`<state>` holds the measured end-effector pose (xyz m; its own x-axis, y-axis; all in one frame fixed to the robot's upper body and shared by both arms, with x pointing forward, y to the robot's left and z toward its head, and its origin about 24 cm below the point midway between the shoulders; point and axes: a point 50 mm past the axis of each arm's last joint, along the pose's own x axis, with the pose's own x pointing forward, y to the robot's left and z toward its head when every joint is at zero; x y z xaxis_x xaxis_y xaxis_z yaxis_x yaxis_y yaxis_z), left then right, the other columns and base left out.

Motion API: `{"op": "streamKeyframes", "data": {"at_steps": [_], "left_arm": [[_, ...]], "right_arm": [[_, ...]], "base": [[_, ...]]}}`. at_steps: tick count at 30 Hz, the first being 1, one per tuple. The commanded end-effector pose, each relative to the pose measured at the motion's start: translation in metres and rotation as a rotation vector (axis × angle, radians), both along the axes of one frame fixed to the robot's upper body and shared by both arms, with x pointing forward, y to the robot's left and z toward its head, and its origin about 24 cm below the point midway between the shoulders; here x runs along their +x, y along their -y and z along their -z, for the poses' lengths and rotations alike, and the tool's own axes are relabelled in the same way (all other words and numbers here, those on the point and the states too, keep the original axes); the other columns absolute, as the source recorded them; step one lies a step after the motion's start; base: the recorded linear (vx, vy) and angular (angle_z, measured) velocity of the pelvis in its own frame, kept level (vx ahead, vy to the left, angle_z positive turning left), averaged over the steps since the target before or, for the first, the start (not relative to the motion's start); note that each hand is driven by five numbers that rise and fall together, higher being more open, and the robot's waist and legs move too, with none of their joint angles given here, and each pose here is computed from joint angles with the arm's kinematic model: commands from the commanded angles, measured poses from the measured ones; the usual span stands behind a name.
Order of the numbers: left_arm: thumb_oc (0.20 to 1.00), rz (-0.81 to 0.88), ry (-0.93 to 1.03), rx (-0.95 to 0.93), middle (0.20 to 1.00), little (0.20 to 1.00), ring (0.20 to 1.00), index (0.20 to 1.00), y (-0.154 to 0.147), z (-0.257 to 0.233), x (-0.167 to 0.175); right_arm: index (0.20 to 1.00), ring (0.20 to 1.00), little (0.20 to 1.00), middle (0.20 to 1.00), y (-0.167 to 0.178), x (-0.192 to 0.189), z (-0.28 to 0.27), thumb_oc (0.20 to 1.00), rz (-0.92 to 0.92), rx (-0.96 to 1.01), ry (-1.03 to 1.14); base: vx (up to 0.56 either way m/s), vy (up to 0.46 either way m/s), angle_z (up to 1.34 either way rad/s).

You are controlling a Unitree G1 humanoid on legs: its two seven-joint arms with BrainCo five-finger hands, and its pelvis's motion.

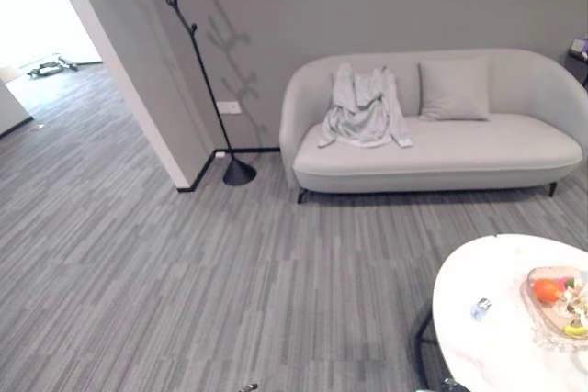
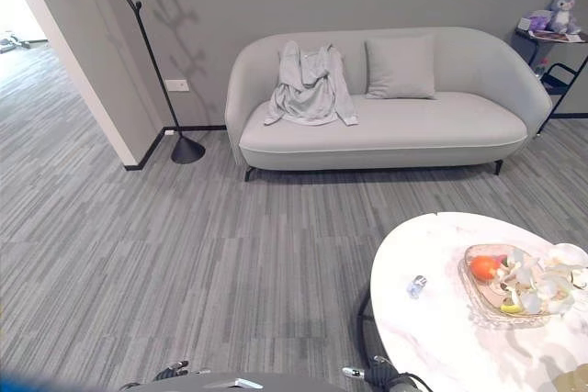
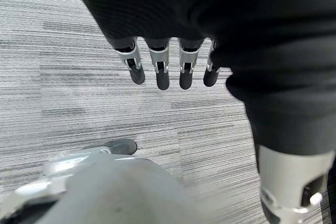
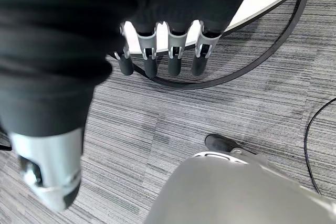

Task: Hang the clothes on the sofa on the clothes rack.

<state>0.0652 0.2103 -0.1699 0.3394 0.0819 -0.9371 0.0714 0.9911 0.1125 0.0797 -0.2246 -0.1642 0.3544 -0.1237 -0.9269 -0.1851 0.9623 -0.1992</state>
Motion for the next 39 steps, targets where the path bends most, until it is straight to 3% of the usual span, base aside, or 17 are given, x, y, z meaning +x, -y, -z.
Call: {"op": "streamKeyframes", "data": {"at_steps": [1, 39], "left_arm": [[1.0, 0.065, 0.081, 0.028, 1.0, 1.0, 1.0, 1.0, -0.008, -0.0079, 0.0338], [1.0, 0.071, 0.083, 0.041, 1.0, 1.0, 1.0, 1.0, -0.0099, -0.0086, 0.0357]], "right_arm": [[1.0, 1.0, 1.0, 1.0, -0.01, 0.024, -0.003, 1.0, -0.038, 0.019, 0.057], [1.0, 1.0, 1.0, 1.0, -0.007, 0.0296, -0.005, 1.0, -0.047, 0.009, 0.068]], "base": [[0.0, 0.0, 0.0], [0.0, 0.001, 0.0]]}}
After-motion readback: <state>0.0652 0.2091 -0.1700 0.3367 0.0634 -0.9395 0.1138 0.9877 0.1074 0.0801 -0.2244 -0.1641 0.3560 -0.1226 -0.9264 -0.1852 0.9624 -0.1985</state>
